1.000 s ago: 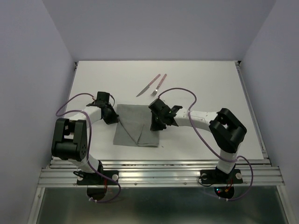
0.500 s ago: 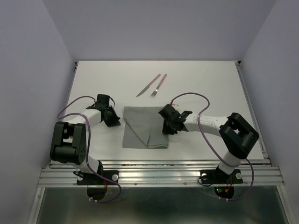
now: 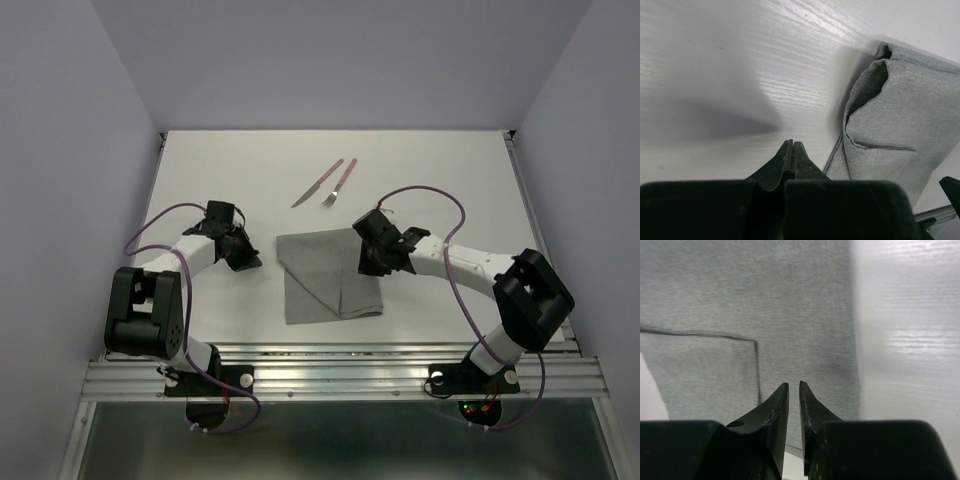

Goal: Fold the napkin into a case and place the utensils inside
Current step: Smooth out the square-folded napkin at the center of the board.

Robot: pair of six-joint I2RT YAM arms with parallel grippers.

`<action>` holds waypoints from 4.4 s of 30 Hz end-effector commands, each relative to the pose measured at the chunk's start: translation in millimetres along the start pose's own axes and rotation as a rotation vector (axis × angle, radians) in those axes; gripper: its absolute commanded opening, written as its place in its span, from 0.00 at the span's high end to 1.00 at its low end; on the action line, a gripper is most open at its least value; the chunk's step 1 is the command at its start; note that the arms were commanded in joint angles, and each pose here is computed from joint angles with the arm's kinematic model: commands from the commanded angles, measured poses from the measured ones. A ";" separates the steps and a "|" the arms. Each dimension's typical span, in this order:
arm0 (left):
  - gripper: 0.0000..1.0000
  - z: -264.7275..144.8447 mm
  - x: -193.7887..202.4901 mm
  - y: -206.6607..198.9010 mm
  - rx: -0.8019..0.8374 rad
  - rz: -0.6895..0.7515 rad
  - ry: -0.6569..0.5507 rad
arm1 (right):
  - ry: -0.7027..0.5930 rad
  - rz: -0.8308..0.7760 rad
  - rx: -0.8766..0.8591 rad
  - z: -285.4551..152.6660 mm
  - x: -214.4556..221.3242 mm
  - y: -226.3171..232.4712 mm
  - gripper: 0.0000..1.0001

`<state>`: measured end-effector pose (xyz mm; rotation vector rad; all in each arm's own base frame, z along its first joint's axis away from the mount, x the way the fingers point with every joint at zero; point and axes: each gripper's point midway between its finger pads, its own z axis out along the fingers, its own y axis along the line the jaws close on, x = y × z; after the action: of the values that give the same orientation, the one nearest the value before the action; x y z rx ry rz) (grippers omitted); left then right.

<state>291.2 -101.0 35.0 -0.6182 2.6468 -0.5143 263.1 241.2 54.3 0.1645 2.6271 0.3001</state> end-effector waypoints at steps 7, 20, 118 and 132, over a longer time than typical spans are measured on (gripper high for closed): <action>1.00 10.9 16.0 -0.9 0.025 0.041 0.050 | -0.013 -0.052 -0.155 0.6 -10.8 67.9 0.80; 1.00 14.3 15.3 -0.1 0.019 0.049 0.060 | 0.101 -0.084 -0.250 17.2 26.9 91.2 0.50; 1.00 -45.7 77.7 -40.5 -0.110 0.445 0.111 | 0.016 0.181 0.158 62.7 -9.3 -16.4 0.95; 1.00 -37.3 49.6 -97.8 0.071 0.341 0.025 | 0.001 0.187 0.107 49.4 -15.4 -8.4 0.95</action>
<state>255.6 -179.9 97.8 -0.1271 2.6739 -0.4324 307.2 258.1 23.7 0.4458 2.6161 0.2965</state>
